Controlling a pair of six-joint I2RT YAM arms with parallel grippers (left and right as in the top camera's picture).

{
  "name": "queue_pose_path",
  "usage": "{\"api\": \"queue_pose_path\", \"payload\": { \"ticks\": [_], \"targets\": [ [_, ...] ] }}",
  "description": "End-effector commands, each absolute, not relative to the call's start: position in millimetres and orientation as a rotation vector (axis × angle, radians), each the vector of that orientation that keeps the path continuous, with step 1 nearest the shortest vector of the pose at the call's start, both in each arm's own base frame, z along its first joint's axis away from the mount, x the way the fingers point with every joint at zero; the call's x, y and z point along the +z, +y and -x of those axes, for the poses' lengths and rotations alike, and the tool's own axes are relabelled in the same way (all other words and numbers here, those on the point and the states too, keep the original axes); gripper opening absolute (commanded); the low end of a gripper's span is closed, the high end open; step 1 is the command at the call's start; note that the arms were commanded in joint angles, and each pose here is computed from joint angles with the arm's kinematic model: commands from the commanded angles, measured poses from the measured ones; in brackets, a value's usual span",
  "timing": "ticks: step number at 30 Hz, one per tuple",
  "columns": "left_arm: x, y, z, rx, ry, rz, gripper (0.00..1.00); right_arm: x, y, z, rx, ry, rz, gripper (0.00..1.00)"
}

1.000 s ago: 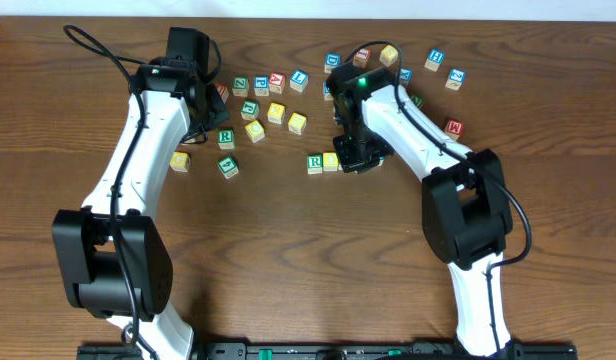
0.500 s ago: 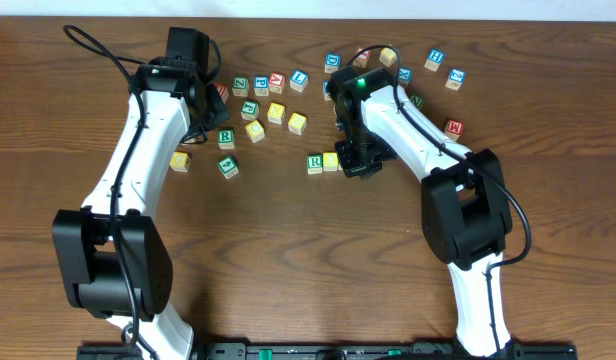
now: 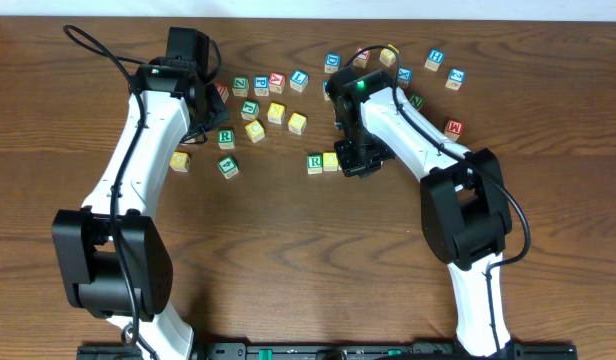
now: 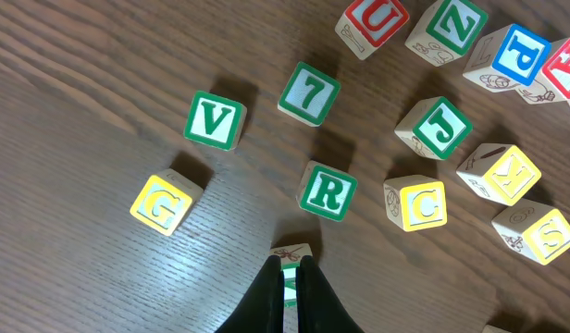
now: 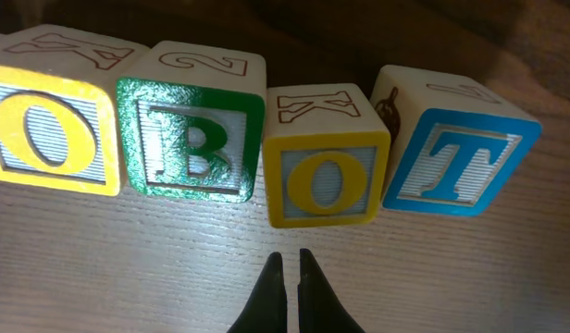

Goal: Spell out ROBOT

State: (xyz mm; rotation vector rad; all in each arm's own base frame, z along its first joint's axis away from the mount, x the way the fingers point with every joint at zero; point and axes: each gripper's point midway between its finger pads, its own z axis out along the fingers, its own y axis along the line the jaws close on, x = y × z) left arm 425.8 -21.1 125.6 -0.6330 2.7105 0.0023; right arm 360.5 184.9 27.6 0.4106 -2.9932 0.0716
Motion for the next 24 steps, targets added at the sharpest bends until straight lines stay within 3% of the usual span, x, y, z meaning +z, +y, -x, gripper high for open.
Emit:
{"api": "queue_pose_path", "payload": {
  "ticks": [1,24],
  "targets": [
    [116,-19,-423,0.032,2.735,0.634,0.08,37,186,-360,0.083,-3.022,-0.426,0.01],
    [116,-19,-421,0.036,2.742,0.634,0.08,26,199,-370,0.041,-3.069,-0.530,0.01]
  ]
}}
